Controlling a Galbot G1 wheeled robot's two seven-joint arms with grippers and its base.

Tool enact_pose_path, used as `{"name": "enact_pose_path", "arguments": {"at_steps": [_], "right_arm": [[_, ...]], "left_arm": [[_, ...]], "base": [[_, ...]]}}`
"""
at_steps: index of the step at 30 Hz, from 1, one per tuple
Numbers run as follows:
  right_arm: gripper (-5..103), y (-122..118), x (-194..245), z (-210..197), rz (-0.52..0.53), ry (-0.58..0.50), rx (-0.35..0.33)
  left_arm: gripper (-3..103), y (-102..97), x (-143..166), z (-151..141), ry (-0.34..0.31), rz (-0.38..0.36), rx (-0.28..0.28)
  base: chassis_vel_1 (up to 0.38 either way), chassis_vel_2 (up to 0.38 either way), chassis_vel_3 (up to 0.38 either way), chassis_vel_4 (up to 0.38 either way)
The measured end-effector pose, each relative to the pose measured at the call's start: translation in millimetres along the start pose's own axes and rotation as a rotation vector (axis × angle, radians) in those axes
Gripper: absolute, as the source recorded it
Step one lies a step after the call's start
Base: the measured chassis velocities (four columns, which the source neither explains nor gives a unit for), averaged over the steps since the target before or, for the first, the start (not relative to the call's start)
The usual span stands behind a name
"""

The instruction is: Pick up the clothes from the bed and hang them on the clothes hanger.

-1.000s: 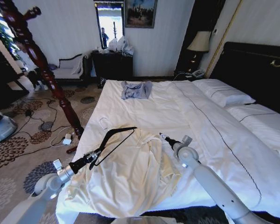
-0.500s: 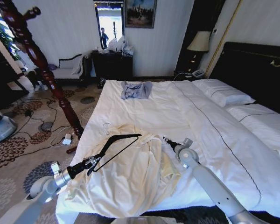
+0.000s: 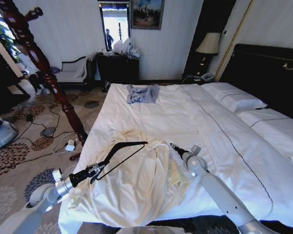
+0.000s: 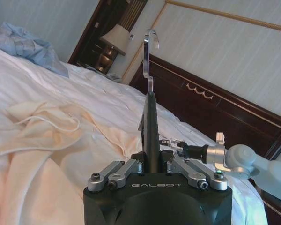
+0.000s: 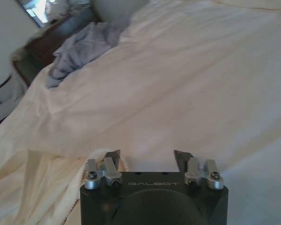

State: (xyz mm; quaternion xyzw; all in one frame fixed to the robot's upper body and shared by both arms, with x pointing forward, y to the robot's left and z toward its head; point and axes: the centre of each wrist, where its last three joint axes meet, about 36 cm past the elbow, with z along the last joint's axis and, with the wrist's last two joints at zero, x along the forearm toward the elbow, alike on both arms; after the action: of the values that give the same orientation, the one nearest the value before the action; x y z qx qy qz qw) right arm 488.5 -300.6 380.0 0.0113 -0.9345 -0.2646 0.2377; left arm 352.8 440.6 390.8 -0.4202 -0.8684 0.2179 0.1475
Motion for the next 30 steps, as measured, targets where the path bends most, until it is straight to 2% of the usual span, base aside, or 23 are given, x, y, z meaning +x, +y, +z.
{"name": "enact_pose_path", "arguments": {"at_steps": [1,2,3,4,5,8,10,13,14,17,19,20,23,30], "right_arm": [[65,-2,-1,1,-0.012,-0.003,0.019],[75,-7,-3,4,-0.039,-0.010,0.063],[80,-12,-5,5,-0.065,-0.013,0.100],[80,-12,-5,5,-0.065,-0.013,0.100],[80,-15,-7,6,-0.086,-0.016,0.129],[64,-19,-11,5,-0.118,-0.028,0.169],[64,-20,-12,5,-0.121,-0.032,0.176],[48,-23,-14,4,-0.140,-0.042,0.210],[48,-23,-14,4,-0.140,-0.042,0.210],[33,-25,-18,6,-0.151,-0.034,0.245],[33,-25,-20,5,-0.152,-0.029,0.250],[30,-25,-21,4,-0.155,-0.023,0.254],[41,-26,-25,1,-0.174,-0.009,0.268],[47,-31,-21,4,-0.257,0.020,0.296]], "left_arm": [[17,0.1,0,-1,-0.001,-0.001,-0.001],[17,-0.1,1,-2,-0.005,-0.002,-0.004],[17,-0.3,1,-3,-0.007,-0.003,-0.005],[17,-0.3,1,-3,-0.007,-0.003,-0.005],[17,-0.6,1,-3,-0.010,-0.003,-0.006],[17,-0.9,2,-2,-0.018,-0.006,-0.006],[17,-0.8,2,-2,-0.020,-0.007,-0.006],[17,0.0,3,-2,-0.023,-0.011,-0.006],[17,0.0,3,-2,-0.023,-0.011,-0.006],[17,0.4,3,0,-0.023,-0.013,-0.003],[17,0.4,2,0,-0.023,-0.013,-0.003],[17,0.5,2,0,-0.023,-0.013,-0.003],[17,1.4,2,0,-0.024,-0.015,-0.003],[17,2.7,3,1,-0.028,-0.021,0.000]], "base": [[0.000,0.000,0.000,0.000],[0.000,0.000,0.000,0.000],[0.000,0.000,0.000,0.000],[0.000,0.000,0.000,0.000],[0.000,0.000,0.000,0.000],[0.000,0.000,0.000,0.000],[0.000,0.000,0.000,0.000],[0.000,0.000,0.000,0.000],[0.000,0.000,0.000,0.000],[0.000,0.000,0.000,0.000],[0.000,0.000,0.000,0.000],[0.000,0.000,0.000,0.000],[0.000,0.000,0.000,0.000],[0.000,0.000,0.000,0.000]]}}
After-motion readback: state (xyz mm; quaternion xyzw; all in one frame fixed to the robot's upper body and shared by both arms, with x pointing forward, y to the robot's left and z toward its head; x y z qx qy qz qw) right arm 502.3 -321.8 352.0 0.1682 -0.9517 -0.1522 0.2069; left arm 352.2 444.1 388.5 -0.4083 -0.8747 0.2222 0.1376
